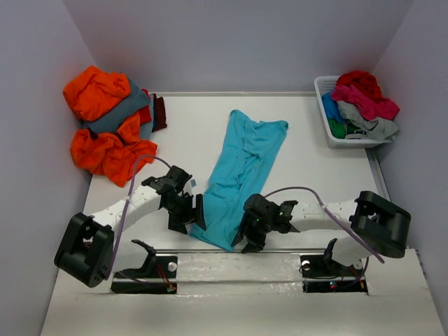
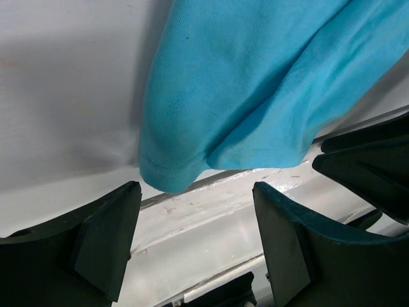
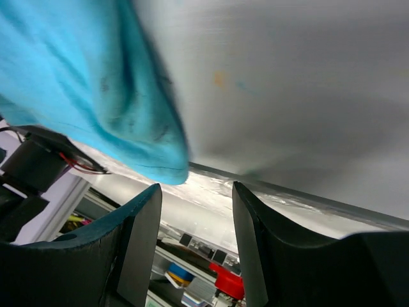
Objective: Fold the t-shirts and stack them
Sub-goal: Rotate the rectangle-folded T-shirt at the center of the board.
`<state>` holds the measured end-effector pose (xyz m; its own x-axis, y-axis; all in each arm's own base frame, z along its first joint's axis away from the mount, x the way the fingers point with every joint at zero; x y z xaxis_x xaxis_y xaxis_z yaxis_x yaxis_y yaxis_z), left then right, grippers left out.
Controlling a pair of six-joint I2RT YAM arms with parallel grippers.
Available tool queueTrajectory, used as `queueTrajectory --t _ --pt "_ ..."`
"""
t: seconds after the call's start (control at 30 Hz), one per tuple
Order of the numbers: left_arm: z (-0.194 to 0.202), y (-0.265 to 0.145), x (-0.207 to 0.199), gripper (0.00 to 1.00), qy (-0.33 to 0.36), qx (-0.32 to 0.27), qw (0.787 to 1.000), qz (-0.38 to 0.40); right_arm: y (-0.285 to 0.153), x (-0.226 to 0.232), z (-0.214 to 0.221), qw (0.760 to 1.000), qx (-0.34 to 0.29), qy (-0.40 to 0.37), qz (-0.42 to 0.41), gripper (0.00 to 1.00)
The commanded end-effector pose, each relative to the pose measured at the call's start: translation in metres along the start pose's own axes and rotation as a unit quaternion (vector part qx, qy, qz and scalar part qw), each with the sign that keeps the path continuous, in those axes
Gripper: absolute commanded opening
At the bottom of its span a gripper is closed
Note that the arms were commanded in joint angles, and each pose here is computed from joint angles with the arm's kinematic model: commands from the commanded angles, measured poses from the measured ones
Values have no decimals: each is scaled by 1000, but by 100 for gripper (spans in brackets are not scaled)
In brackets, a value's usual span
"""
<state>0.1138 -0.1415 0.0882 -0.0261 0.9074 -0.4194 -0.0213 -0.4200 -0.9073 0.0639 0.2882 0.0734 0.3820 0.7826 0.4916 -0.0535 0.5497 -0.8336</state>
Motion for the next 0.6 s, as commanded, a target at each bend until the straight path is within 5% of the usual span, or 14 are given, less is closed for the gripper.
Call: queueTrajectory --t 0.0,0.57 --pt "-6 -2 -6 82 16 -2 1000 8 -1 6 1 1000 7 -9 -18 54" --pt "-13 14 -4 82 19 12 1000 8 21 33 -11 999 1 -34 -23 54"
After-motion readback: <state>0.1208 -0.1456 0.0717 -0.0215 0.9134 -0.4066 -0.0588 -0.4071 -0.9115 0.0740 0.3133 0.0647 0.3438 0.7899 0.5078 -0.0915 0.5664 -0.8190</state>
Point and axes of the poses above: each gripper's point midway between its finger pads, its own y axis out along the fingers, its own x axis along the line the jaws close on, z = x × y, the point moved 5 cm from there along -y, back along the fingers
